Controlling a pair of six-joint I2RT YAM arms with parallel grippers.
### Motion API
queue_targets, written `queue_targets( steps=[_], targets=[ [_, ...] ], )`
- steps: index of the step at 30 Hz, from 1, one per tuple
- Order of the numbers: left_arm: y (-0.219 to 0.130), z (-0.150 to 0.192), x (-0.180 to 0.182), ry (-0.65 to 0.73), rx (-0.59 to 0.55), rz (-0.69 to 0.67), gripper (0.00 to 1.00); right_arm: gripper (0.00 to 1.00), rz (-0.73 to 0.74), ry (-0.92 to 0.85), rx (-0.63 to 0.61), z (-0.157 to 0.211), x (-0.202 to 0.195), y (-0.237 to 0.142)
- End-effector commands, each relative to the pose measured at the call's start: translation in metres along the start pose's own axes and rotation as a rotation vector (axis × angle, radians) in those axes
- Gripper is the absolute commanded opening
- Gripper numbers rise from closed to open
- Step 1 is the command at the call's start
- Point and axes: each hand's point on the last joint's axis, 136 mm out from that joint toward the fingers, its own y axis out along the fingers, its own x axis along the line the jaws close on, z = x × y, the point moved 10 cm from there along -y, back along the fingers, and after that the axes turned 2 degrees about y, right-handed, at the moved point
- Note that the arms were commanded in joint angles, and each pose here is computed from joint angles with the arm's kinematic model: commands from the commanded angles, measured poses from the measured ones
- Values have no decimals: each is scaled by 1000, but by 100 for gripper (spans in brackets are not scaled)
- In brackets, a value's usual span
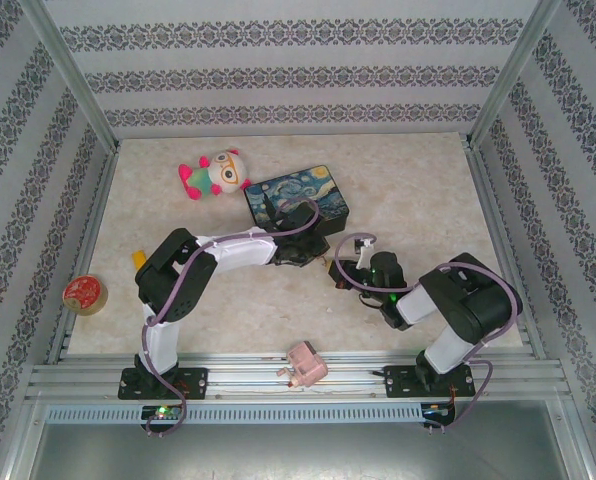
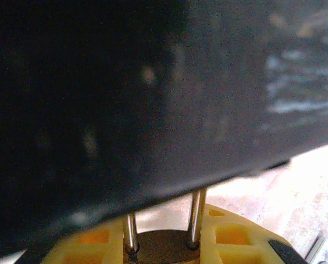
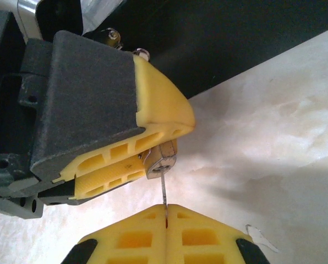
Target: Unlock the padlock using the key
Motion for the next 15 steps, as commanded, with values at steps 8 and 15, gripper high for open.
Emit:
queue_targets(
  steps=[8, 15],
  targets=[
    [-20, 1, -22, -34, 73, 129, 6, 0, -98, 8, -28, -19, 0, 5],
    [-20, 4, -22, -29, 85, 132, 6, 0, -104, 48, -56, -21, -2, 11]
  ],
)
